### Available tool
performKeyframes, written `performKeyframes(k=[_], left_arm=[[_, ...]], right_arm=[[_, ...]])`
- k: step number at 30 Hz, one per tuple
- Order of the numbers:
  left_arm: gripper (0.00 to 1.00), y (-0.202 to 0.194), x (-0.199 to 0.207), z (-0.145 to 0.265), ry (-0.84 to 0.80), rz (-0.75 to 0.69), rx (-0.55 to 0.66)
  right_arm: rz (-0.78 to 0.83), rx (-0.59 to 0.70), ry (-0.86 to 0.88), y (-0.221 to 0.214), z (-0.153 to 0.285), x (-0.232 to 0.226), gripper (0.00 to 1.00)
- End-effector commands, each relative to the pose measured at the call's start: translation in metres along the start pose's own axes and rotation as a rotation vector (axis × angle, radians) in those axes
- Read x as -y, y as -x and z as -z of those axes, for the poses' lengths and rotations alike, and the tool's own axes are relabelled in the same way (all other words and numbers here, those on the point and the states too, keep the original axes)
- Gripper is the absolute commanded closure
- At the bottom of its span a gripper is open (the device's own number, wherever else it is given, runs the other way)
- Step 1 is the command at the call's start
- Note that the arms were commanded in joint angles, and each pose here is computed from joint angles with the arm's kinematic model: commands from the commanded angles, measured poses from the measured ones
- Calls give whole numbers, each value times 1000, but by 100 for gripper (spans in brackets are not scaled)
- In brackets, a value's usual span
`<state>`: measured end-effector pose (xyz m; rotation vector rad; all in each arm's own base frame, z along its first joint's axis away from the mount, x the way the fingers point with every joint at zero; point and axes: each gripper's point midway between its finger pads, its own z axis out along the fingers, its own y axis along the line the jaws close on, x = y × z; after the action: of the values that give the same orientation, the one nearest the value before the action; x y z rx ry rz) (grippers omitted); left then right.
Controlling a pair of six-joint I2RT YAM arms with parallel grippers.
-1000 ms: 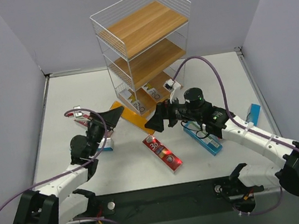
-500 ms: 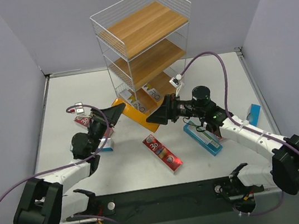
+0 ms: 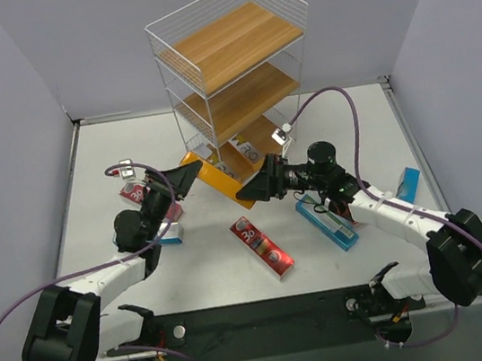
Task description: Place and organize the toothpastes onto the shelf
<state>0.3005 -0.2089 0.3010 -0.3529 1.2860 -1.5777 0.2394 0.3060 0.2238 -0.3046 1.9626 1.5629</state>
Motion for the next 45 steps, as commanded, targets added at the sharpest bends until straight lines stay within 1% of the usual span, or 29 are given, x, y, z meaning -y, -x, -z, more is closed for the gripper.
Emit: performKeyframes(k=[1,6,7,9,10,13,14,15,18,19,20,22,23,24,25,26,27,28,29,30,31,32,33,34,36,37,38,40,45], left_arm=[[68,29,101,1,-391,-79,103],[68,28,100,1,-392,-88,100],[68,28,98,1,-389,-88,101],[68,26,96,2,-384,-94,96],[67,25,95,2,-384,-97,92],[63,23,89,3,-365,-109,87],[60,22,86,4,-355,-116,87],[50,22,84,4,-348,-121,86],[30,21,71,5,-303,-142,78],[19,21,67,5,-289,-155,77],[15,21,63,6,-273,-169,71],[8,24,51,8,-218,-213,70],[7,25,46,9,-194,-231,68],[7,27,38,11,-147,-249,63],[6,28,30,12,-115,-301,60],[6,30,35,15,-112,-336,64],[6,27,19,17,-36,-354,39],[6,31,14,17,-4,-433,36],[6,33,8,18,37,-469,32],[6,35,-3,24,116,-499,19],[6,40,-10,28,163,-587,18],[5,43,-16,35,234,-618,2],[5,48,-21,40,275,-659,5],[5,60,-29,46,342,-741,32],[5,68,-36,60,426,-814,25],[5,73,-37,64,448,-885,20],[5,79,-40,69,487,-916,36],[5,85,-45,80,538,-988,22],[5,98,-54,95,629,-1111,14]], right_arm=[[39,24,139,12,-2,-25,18],[44,15,209,15,-4,-35,27],[48,14,214,15,-4,-36,32],[49,11,218,15,-4,-36,37],[51,11,220,16,-3,-37,43],[51,10,218,16,-2,-36,55],[52,8,218,15,-2,-35,57],[50,6,219,15,-1,-35,61],[63,6,200,16,2,-30,67],[75,9,193,18,5,-30,67],[62,-7,164,14,6,-24,67],[131,-9,131,15,10,-20,68],[109,-49,74,7,12,-10,68],[123,-50,32,7,13,-4,69],[202,-51,3,7,17,0,70],[184,-87,-55,1,22,8,71],[207,-99,-89,0,25,14,72],[231,-135,-169,-8,33,29,73],[257,-144,-197,-8,37,33,73],[275,-146,-231,-5,41,36,74],[304,-156,-286,-7,48,45,74],[319,-154,-309,-5,52,47,75],[332,-141,-329,-1,55,50,76],[324,-153,-381,-4,64,57,76],[360,-149,-427,1,72,64,79],[375,-143,-450,4,76,65,80],[375,-147,-486,4,81,69,80],[406,-144,-521,11,88,71,81],[474,-96,-700,32,112,88,87]])
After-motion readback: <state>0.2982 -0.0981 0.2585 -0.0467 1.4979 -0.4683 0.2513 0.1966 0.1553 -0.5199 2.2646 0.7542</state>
